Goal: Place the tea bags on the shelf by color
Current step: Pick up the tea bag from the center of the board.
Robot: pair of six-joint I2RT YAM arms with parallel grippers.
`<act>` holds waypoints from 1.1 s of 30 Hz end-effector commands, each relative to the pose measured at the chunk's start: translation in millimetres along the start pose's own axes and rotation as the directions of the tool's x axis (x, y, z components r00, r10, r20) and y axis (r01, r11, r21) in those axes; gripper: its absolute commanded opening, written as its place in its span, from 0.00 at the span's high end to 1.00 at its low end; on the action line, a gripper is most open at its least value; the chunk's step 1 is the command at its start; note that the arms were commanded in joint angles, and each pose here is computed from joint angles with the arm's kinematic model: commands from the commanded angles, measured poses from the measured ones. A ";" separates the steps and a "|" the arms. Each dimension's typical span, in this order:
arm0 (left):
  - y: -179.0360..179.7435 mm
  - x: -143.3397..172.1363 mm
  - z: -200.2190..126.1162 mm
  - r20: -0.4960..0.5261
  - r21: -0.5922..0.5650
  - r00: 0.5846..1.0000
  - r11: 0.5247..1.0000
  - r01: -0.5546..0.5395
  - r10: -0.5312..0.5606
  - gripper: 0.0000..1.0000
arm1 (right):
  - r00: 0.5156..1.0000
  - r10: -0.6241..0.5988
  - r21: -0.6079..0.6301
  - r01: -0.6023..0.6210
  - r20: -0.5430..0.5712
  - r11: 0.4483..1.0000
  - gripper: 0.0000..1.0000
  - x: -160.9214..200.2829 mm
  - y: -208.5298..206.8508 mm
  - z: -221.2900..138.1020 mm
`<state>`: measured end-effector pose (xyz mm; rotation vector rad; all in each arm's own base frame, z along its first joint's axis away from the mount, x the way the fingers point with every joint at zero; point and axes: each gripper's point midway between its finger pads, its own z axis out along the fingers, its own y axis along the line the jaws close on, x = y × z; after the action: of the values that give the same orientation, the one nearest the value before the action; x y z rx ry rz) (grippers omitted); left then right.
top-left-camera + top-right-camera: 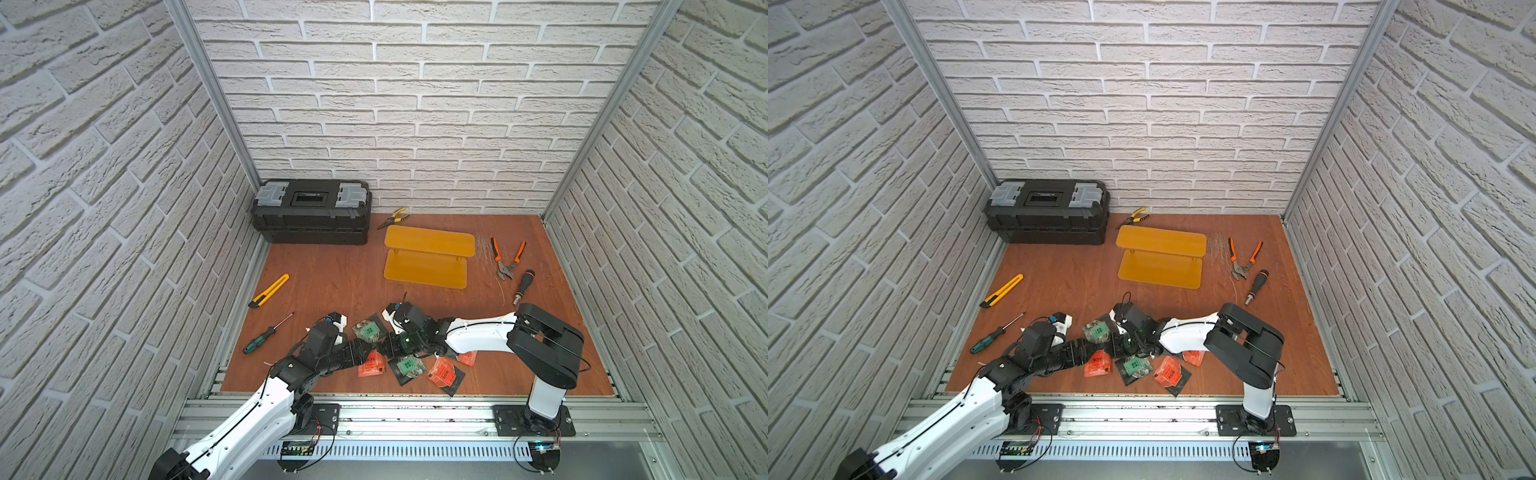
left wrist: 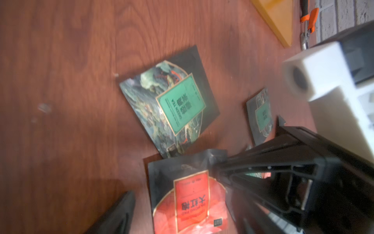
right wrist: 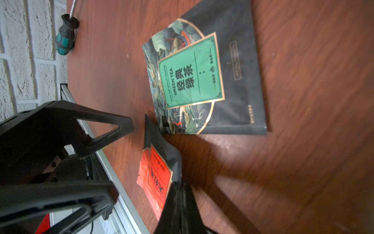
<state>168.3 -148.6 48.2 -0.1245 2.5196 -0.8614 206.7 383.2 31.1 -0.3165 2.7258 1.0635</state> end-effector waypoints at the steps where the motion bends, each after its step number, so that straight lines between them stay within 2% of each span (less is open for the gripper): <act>1: 1.1 -18.1 -11.7 0.090 -0.031 0.996 0.999 0.010 -0.007 0.09 | 0.996 -0.038 -0.061 0.043 0.078 0.997 0.97 -16.8 19.5 -21.1; 6: -5.6 -27.7 -20.1 0.152 0.018 0.988 1.000 0.023 -0.026 0.02 | 0.991 -0.040 -0.079 0.050 0.130 0.996 0.97 -26.6 24.2 -42.7; 12: -19.6 -35.1 -25.2 0.197 0.109 0.980 0.994 0.015 -0.037 0.02 | 0.975 -0.013 -0.092 0.034 0.223 0.995 0.97 -44.6 20.7 -74.8; 19: -41.1 -45.4 -33.1 0.249 0.227 0.967 0.974 -0.003 -0.055 0.02 | 0.935 0.068 -0.128 -0.025 0.349 0.991 0.97 -62.9 16.0 -111.4; 26: -60.3 -55.1 -39.0 0.267 0.327 0.959 0.945 0.007 -0.099 0.07 | 0.881 0.159 -0.201 -0.074 0.446 0.977 0.97 -79.2 19.5 -133.9; 33: -72.5 -60.2 -33.9 0.240 0.382 0.962 0.924 0.031 -0.131 0.13 | 0.855 0.218 -0.286 -0.086 0.471 0.954 0.97 -90.9 30.6 -142.4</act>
<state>195.8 -165.6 122.0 -0.2269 2.1566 -1.1792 261.4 316.0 151.2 0.1013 2.2899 1.2417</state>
